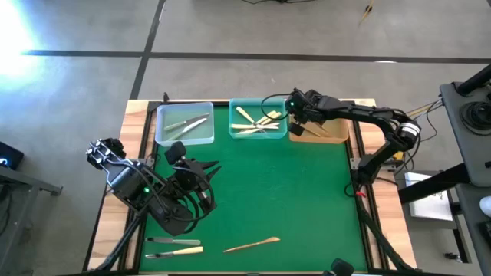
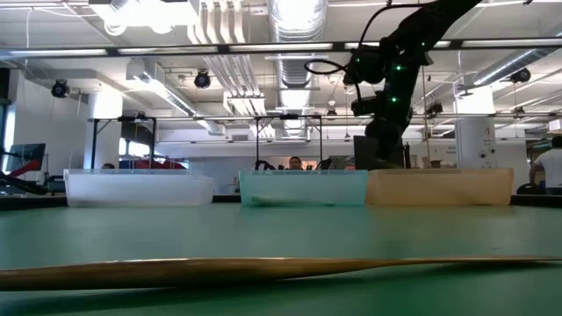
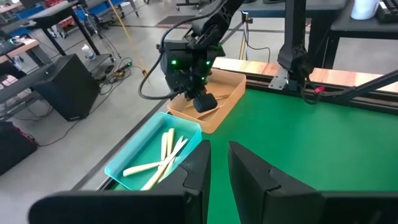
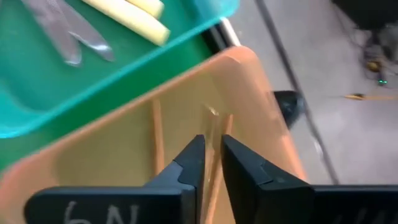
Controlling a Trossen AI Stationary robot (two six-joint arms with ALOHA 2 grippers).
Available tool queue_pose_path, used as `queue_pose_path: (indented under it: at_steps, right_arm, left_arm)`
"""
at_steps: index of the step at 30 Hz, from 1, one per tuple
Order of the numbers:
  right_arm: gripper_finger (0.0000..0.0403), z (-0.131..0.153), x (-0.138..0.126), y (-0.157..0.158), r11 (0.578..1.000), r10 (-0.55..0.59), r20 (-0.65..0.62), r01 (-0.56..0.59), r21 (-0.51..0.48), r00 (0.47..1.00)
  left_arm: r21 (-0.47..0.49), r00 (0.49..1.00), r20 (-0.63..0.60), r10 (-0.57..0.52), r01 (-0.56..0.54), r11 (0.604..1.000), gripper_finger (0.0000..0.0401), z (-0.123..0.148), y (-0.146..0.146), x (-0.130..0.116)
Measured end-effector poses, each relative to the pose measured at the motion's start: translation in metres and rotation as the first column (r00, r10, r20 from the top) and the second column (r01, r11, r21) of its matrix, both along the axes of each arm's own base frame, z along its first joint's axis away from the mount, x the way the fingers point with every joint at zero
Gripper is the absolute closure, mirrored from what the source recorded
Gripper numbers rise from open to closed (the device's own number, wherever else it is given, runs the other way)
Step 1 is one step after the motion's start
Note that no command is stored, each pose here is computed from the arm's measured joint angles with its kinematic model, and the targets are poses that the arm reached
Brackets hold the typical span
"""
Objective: Sort silverware by color (type)
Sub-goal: Put the right gold knife into the yellow bin, then put the gold and silver knife into the blue bin
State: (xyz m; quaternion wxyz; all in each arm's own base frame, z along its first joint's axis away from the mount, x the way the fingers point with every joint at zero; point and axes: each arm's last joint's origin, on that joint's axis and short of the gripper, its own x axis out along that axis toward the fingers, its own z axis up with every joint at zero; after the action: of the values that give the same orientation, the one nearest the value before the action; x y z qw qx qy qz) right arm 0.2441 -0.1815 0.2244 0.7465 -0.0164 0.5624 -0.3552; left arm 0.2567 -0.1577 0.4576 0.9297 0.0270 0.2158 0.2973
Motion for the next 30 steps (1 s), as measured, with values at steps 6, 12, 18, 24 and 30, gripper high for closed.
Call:
queue_pose_path:
  at_steps: [6, 12, 18, 24, 30]
  right_arm:
    - [0.0324, 0.018, -0.008, 0.007, 1.0, 0.0, 0.079, -0.002, 0.021, 0.997]
    - [0.0302, 0.047, -0.022, 0.033, 0.928, 0.032, 0.393, -0.174, 0.33, 0.919]
    - [0.0305, 0.068, -0.015, 0.072, 0.67, -0.011, 0.624, -0.457, 0.585, 0.781]
    - [0.0314, 0.059, 0.01, 0.137, 0.57, 0.119, 0.561, -0.519, 0.637, 0.819]
    - [0.0314, 0.044, 0.03, 0.212, 0.47, 0.28, 0.523, -0.59, 0.657, 0.805]
  left_arm:
    - [-0.007, 1.0, 0.0, 0.003, -0.003, 1.0, 0.0362, 0.0, 0.001, -0.001]
    - [-0.142, 0.999, -0.042, -0.023, 0.016, 0.99, 0.0362, 0.001, 0.006, -0.011]
    - [-0.327, 0.981, -0.159, -0.113, 0.056, 0.943, 0.0362, -0.004, 0.004, -0.017]
    - [-0.534, 0.914, -0.285, -0.29, 0.1, 0.839, 0.0362, -0.02, -0.022, -0.026]
    - [-0.648, 0.865, -0.338, -0.371, 0.072, 0.758, 0.0362, -0.034, -0.056, -0.048]
